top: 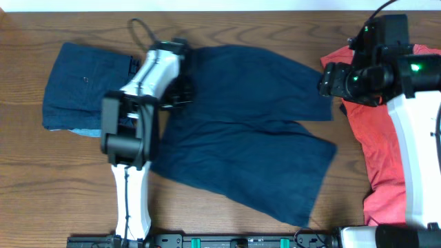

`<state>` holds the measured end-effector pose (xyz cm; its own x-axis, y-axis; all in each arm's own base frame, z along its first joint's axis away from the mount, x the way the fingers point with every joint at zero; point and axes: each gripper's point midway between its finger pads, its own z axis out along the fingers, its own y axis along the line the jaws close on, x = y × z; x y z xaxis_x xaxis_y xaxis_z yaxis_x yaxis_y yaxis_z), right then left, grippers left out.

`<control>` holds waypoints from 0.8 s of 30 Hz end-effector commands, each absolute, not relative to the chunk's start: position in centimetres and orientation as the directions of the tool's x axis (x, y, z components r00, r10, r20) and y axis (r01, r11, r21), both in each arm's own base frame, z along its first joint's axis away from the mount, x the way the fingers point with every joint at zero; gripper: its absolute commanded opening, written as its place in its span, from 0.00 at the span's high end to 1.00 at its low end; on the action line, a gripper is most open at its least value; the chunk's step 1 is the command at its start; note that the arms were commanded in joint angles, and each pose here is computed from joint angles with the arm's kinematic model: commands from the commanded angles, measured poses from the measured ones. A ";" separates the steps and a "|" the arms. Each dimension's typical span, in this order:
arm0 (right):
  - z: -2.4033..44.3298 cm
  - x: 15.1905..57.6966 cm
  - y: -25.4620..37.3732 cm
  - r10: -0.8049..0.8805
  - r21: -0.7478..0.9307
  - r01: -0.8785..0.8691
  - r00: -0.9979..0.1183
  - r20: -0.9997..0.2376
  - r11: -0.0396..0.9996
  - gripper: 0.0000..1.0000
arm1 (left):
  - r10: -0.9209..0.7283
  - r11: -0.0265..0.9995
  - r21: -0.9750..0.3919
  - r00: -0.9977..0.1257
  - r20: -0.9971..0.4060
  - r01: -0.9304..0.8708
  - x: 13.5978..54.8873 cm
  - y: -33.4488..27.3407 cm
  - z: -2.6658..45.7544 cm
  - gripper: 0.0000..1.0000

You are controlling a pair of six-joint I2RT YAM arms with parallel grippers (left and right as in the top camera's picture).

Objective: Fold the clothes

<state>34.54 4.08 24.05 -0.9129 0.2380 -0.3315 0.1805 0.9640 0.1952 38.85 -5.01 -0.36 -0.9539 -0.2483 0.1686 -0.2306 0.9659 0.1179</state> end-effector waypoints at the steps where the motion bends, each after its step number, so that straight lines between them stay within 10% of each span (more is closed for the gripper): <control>1: 21.9 35.5 3.6 0.217 0.159 0.177 -0.934 -0.285 0.971 0.20 | -0.389 0.908 0.244 -0.901 0.194 -0.340 37.3 0.7 -2.0 0.94; 14: 11.6 45.4 11.9 0.045 0.360 -0.066 -0.955 -0.292 0.931 0.55 | -0.275 0.961 0.028 -0.951 0.139 -0.274 38.7 -1.8 3.1 0.90; 24: 0.0 45.9 14.0 0.038 0.231 0.001 -0.987 -0.157 0.973 0.37 | -0.249 0.963 -0.125 -0.965 -0.086 -0.238 38.5 -3.8 14.2 0.69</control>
<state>45.71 14.77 1.36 -0.9868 0.0113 -0.1614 -0.0385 0.9525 0.3020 38.73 -3.60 10.77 -0.9669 -0.2549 -0.0105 -0.2535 0.9645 -0.0739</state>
